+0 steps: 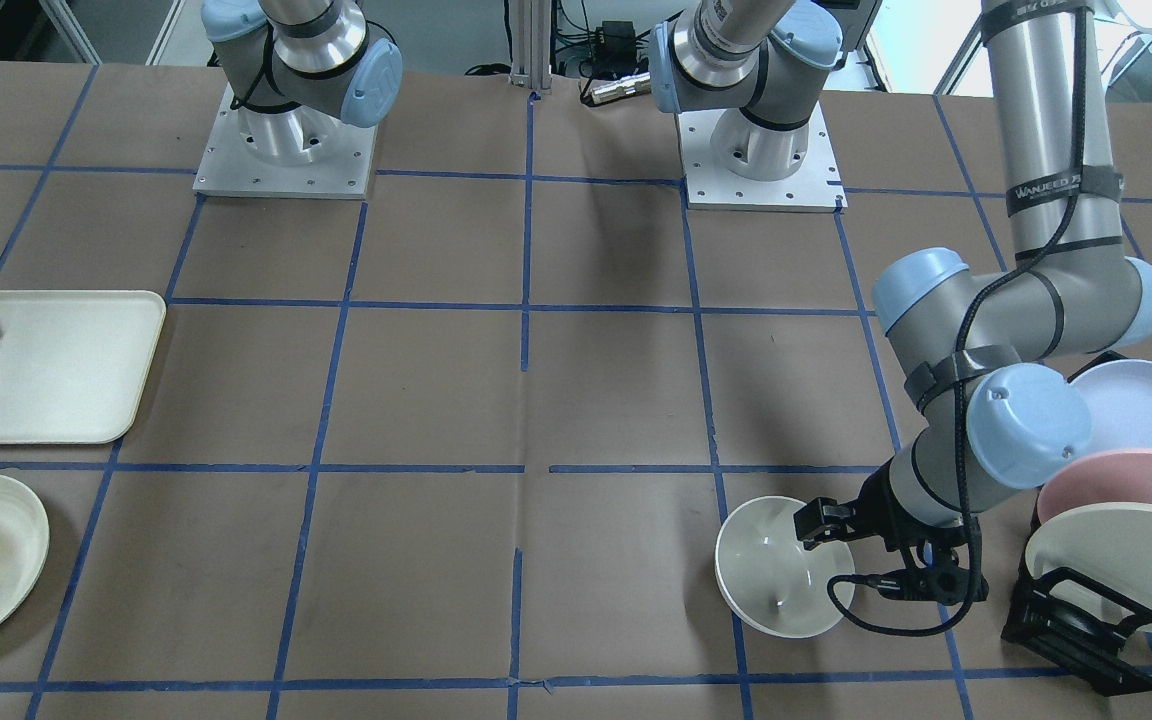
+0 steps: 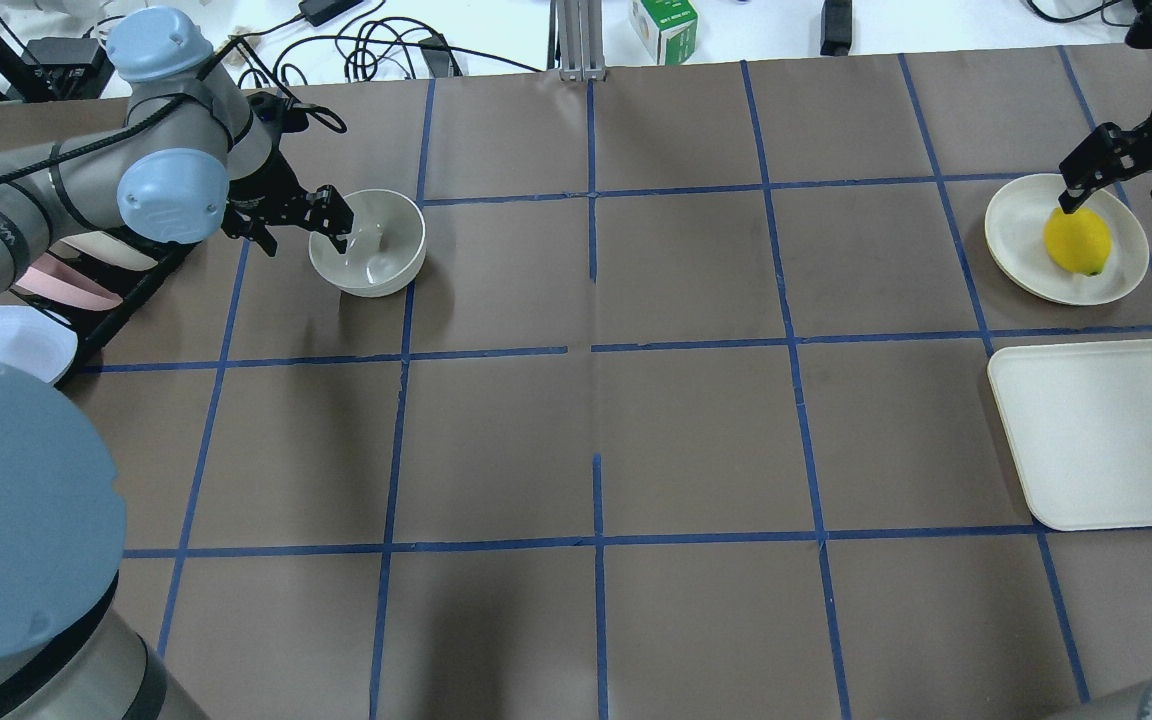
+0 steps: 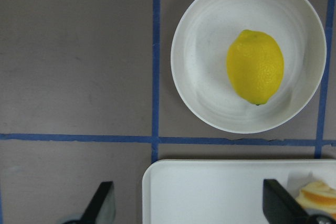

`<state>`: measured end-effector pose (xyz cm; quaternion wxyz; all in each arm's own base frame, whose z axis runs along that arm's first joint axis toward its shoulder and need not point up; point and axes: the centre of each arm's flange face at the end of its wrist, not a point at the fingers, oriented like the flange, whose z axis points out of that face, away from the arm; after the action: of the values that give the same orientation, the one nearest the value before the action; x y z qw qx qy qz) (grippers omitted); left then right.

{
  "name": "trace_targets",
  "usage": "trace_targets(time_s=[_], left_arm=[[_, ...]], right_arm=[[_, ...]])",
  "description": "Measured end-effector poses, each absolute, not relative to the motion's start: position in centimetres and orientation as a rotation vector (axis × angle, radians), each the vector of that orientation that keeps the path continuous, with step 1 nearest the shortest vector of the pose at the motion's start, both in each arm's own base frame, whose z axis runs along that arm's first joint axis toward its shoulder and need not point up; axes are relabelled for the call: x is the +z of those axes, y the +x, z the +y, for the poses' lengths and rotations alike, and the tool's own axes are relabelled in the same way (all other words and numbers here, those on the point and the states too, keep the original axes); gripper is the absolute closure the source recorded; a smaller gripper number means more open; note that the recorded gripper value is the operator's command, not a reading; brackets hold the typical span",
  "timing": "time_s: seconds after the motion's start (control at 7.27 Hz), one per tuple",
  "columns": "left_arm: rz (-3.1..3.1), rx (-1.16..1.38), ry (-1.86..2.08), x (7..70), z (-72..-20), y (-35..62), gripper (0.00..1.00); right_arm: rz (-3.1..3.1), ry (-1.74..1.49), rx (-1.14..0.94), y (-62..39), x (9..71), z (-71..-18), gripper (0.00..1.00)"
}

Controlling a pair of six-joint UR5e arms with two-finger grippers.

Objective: Place bowl and put lemon in it

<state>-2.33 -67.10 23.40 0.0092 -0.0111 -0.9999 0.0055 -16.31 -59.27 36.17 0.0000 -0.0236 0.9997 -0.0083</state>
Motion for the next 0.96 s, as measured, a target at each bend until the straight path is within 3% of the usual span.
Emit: trace_targets(time_s=[0.28,0.41,0.96], left_arm=[[-3.124,0.023,-0.037,22.1,-67.5,-2.2,0.92],[-3.124,0.017,-0.038,21.8,-67.4,-2.2,1.0],[-3.119,0.017,-0.037,21.9,-66.9,-2.3,1.0]], right_arm=[[3.161,-0.209,-0.05,-19.4,32.2,-60.9,0.0],[3.168,-0.264,-0.057,-20.0,30.9,-61.6,0.0],[3.181,-0.531,-0.119,-21.7,25.9,-64.1,0.0]])
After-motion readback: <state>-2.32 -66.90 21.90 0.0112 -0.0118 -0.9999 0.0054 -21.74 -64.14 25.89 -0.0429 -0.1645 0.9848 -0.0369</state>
